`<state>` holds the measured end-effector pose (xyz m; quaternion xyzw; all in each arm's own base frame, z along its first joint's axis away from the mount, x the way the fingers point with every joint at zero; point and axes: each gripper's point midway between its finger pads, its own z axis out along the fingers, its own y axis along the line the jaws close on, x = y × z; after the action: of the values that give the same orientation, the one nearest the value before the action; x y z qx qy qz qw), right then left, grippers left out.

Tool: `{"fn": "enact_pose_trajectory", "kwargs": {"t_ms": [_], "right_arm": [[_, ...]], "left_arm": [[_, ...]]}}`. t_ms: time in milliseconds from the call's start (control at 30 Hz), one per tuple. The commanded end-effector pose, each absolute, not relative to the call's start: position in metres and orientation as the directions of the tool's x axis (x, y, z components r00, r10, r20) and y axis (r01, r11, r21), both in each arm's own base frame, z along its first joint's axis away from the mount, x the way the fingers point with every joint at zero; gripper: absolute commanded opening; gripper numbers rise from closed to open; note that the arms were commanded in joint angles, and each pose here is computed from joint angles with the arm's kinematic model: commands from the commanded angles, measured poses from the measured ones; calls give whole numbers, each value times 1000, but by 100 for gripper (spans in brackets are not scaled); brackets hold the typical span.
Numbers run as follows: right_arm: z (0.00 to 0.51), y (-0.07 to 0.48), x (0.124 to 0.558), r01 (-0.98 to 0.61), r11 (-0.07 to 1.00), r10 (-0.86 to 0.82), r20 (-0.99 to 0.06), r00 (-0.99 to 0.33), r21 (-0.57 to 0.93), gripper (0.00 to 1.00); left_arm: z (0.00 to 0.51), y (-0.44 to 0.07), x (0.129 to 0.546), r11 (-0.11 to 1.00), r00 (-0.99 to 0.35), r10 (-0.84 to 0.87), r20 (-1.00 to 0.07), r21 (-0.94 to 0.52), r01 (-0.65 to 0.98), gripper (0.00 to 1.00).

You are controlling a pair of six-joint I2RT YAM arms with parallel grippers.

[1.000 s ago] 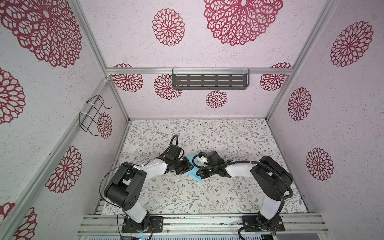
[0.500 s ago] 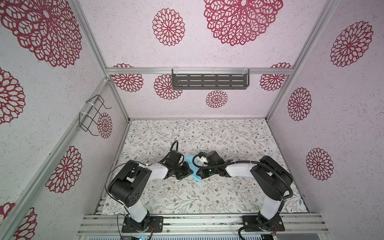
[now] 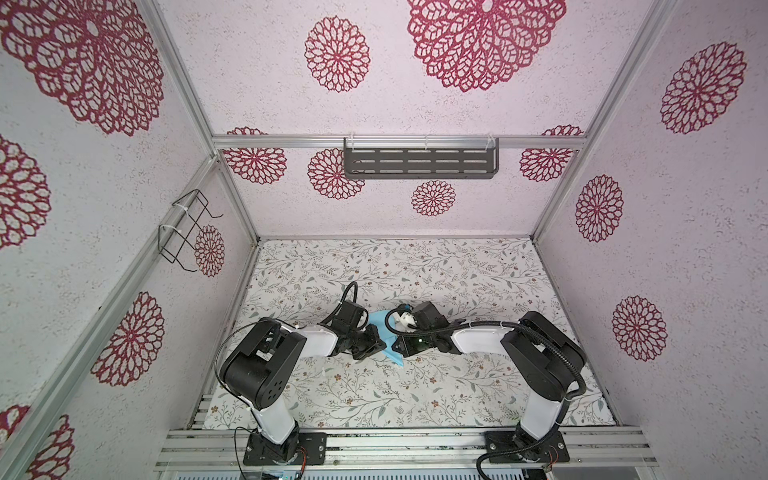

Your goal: Fold a paper plane with a square sheet of paper (pick it up from the middle)

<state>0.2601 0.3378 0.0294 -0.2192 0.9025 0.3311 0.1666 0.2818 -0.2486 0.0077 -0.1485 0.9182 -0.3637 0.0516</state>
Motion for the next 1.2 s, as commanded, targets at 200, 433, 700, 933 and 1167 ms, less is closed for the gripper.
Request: {"fn": "enact_pose_trajectory", "kwargs": {"t_ms": [200, 433, 700, 933, 1167], "right_arm": [[73, 319, 274, -625, 701, -330, -621, -711, 344, 25], [66, 337, 252, -744, 619, -451, -661, -600, 253, 18], [49, 348, 241, -780, 582, -504, -650, -568, 231, 8], [34, 348, 237, -783, 581, -536, -621, -573, 221, 8], [20, 339, 231, -795, 584, -586, -592, -554, 166, 8]], "left_arm": [[-36, -220, 259, 790, -936, -337, 98, -511, -338, 3], [-37, -219, 257, 796, -934, -337, 114, -495, -348, 3], [-38, -218, 256, 797, -932, -341, 126, -488, -357, 3], [-39, -217, 255, 796, -930, -343, 133, -484, -363, 2], [-47, -210, 250, 804, -922, -356, 154, -452, -386, 2]]}}
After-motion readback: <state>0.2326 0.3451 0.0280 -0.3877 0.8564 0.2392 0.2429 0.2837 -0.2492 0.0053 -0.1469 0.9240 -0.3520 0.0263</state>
